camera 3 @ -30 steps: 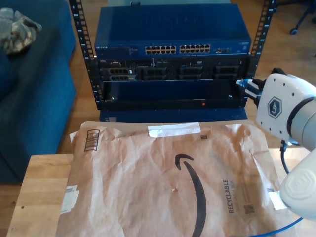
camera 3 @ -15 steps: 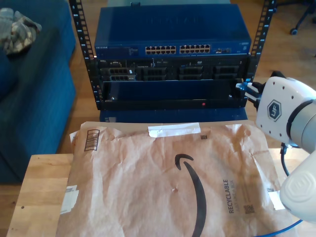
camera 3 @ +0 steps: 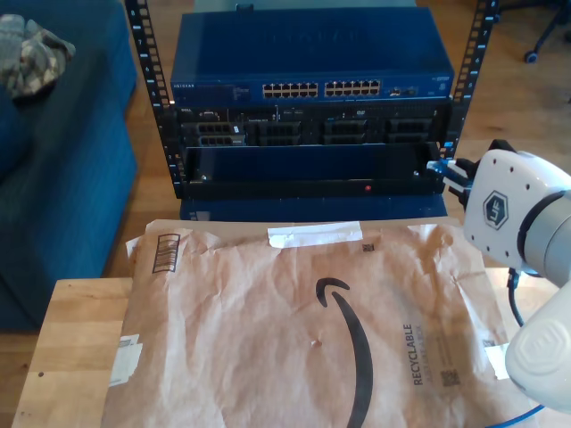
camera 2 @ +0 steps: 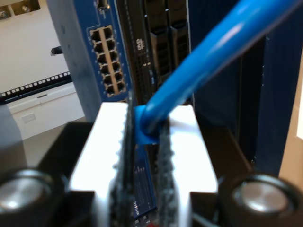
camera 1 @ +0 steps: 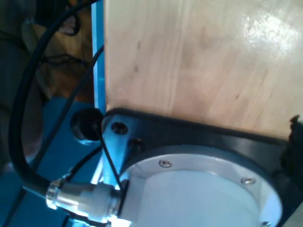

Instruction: Grab the cable and plug it in

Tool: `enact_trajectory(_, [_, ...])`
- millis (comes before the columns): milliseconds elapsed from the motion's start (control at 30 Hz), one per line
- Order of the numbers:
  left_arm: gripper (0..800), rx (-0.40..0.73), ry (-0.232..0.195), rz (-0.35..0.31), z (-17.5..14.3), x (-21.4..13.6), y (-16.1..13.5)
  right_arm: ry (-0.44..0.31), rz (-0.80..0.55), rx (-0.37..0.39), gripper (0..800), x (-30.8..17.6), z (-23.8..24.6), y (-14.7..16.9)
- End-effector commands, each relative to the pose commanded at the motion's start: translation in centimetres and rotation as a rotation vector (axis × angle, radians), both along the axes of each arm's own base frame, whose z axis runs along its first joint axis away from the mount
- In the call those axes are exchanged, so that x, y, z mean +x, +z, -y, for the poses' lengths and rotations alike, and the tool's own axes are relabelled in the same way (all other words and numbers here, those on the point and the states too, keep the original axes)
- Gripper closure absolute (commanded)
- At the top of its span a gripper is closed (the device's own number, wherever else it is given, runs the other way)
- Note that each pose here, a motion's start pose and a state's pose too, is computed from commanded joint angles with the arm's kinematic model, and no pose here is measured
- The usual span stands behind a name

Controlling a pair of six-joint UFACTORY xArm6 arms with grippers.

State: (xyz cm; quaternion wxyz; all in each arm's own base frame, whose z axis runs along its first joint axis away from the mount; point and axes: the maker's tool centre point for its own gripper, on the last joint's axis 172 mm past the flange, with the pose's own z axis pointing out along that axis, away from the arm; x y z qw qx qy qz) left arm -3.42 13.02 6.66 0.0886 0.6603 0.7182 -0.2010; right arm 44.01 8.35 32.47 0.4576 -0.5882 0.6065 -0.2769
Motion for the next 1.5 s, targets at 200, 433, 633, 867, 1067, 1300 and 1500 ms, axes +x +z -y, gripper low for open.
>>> enact_trajectory(200, [0, -0.048, 0.005, 0.009, 1.0, 0.1, -0.9, -0.003, -0.007, -0.007, 799, 0.8, -0.2, -0.1])
enact_trajectory(433, [0, -0.056, 0.050, 0.048, 1.8, -0.4, -3.2, -0.022, -0.022, -0.031, 800, 1.7, 0.1, -1.2])
enact_trajectory(633, [0, -0.056, 0.050, 0.048, 1.8, -0.4, -3.2, -0.053, -0.031, -0.073, 800, 2.2, 0.8, -3.2])
enact_trajectory(867, [0, -0.056, 0.050, 0.048, 1.8, -0.4, -3.2, -0.028, -0.007, -0.077, 800, 2.3, -1.4, -2.9])
enact_trajectory(1067, [0, -0.056, 0.050, 0.048, 1.8, -0.4, -3.2, 0.042, 0.022, -0.039, 800, 2.1, -6.0, -1.3])
enact_trajectory(1300, [0, -0.056, 0.050, 0.048, 1.8, -0.4, -3.2, 0.068, 0.035, -0.034, 800, 2.9, -7.9, -0.3])
enact_trajectory(1500, [0, -0.056, 0.050, 0.048, 1.8, -0.4, -3.2, 0.068, 0.019, -0.062, 800, 3.8, -8.4, -1.5])
